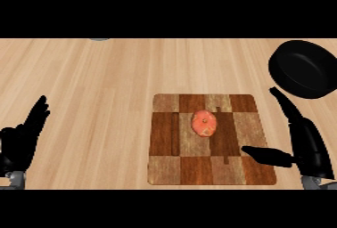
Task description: Pick the squash from the cutting board and place it in the pot
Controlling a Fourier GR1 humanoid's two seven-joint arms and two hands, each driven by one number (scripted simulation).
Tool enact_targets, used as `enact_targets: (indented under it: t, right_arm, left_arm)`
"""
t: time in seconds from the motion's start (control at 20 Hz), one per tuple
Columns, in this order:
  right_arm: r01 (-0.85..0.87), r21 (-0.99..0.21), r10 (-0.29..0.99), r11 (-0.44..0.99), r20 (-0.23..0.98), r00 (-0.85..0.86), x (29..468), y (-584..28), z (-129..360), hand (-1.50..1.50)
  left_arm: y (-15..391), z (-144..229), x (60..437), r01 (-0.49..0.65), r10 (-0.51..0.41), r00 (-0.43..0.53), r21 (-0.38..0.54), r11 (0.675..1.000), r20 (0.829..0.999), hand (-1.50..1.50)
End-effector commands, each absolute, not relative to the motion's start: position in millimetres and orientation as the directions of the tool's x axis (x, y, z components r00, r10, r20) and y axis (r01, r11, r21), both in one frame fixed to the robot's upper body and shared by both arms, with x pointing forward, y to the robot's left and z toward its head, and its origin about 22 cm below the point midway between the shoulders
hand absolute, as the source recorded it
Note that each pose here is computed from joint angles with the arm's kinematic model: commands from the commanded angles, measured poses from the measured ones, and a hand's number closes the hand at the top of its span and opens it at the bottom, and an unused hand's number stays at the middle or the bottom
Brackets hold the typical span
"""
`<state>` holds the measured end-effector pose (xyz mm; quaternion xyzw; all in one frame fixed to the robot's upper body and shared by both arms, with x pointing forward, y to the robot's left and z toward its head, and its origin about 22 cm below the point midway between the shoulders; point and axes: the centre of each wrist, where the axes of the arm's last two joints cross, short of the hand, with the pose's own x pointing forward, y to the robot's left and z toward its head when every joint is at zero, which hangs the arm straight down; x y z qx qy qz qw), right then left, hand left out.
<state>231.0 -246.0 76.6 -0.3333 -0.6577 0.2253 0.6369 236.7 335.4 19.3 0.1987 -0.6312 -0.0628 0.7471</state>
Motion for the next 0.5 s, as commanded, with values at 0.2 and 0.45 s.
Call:
enact_targets:
  t: [0.2,0.45]
  right_arm:
    - [-0.130,-0.824,0.832,0.551,0.533,0.151,264,-200,136,-1.50]
    - [-0.374,-0.811,0.891,0.449,0.378,0.250,290,-178,134,-1.50]
  left_arm:
    - [326,20,240,-0.132,-0.347,0.180,0.372,0.919,0.920,0.00]
    - [327,20,233,-0.116,-0.359,0.184,0.383,0.917,0.915,0.00]
